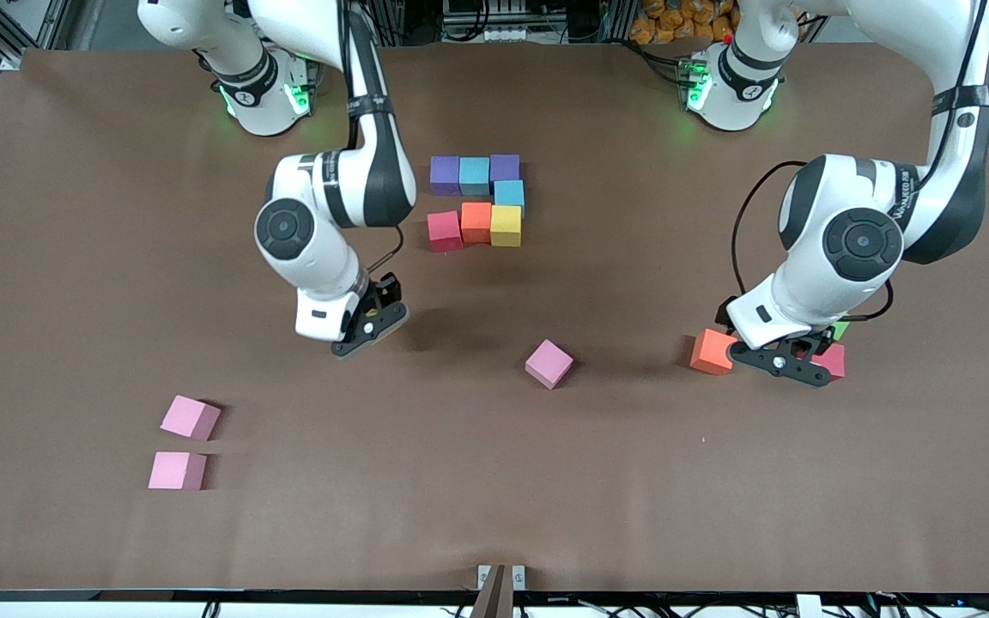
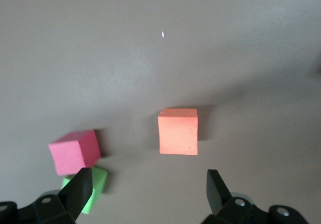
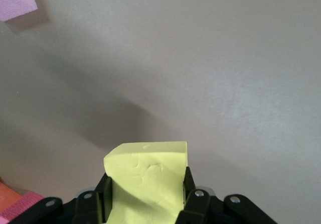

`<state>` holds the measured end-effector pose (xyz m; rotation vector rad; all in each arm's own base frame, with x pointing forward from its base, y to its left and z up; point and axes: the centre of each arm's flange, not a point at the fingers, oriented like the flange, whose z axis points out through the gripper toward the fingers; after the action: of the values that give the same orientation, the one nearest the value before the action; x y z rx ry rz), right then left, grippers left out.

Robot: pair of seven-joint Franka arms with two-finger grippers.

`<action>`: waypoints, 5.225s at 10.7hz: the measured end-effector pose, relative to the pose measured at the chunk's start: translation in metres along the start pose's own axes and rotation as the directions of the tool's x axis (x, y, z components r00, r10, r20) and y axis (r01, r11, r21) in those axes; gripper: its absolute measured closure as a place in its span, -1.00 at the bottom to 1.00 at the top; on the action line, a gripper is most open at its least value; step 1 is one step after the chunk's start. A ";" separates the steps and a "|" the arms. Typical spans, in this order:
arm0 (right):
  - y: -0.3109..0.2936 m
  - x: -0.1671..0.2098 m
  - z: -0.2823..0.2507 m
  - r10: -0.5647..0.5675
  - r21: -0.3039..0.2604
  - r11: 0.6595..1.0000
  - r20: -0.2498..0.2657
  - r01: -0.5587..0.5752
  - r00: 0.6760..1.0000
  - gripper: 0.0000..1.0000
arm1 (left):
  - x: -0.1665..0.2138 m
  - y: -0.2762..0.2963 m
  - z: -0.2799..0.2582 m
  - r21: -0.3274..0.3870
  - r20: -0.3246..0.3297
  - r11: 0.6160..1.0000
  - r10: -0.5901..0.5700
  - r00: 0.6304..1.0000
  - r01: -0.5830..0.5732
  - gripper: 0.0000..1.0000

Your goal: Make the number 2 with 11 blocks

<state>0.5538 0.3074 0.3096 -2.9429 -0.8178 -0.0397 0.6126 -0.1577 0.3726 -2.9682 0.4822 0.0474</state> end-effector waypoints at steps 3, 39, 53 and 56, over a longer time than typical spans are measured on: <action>-0.037 -0.010 0.012 0.119 -0.032 0.992 -0.048 -0.121 0.992 -0.11 | -0.011 0.024 0.040 -0.006 -0.006 0.997 -0.079 0.997 0.079 -1.00; -0.158 -0.108 0.110 0.500 0.050 0.866 -0.076 -0.497 0.863 -0.15 | -0.006 0.045 0.128 -0.029 -0.125 0.999 -0.029 0.992 0.025 -0.10; -0.122 -0.105 0.089 0.667 0.129 0.729 0.085 -0.672 0.740 -1.00 | 0.010 0.120 -0.038 -0.125 -0.161 0.991 -0.063 0.985 0.043 -0.10; -0.110 -0.090 0.079 0.678 0.156 0.714 0.088 -0.682 0.730 -1.00 | 0.017 0.155 -0.031 -0.141 -0.147 0.986 -0.112 0.983 0.091 -0.10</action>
<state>0.4198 0.3621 0.2355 -2.8672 0.3030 0.1146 0.5798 -0.3125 0.3832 -3.1384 0.3567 -0.1684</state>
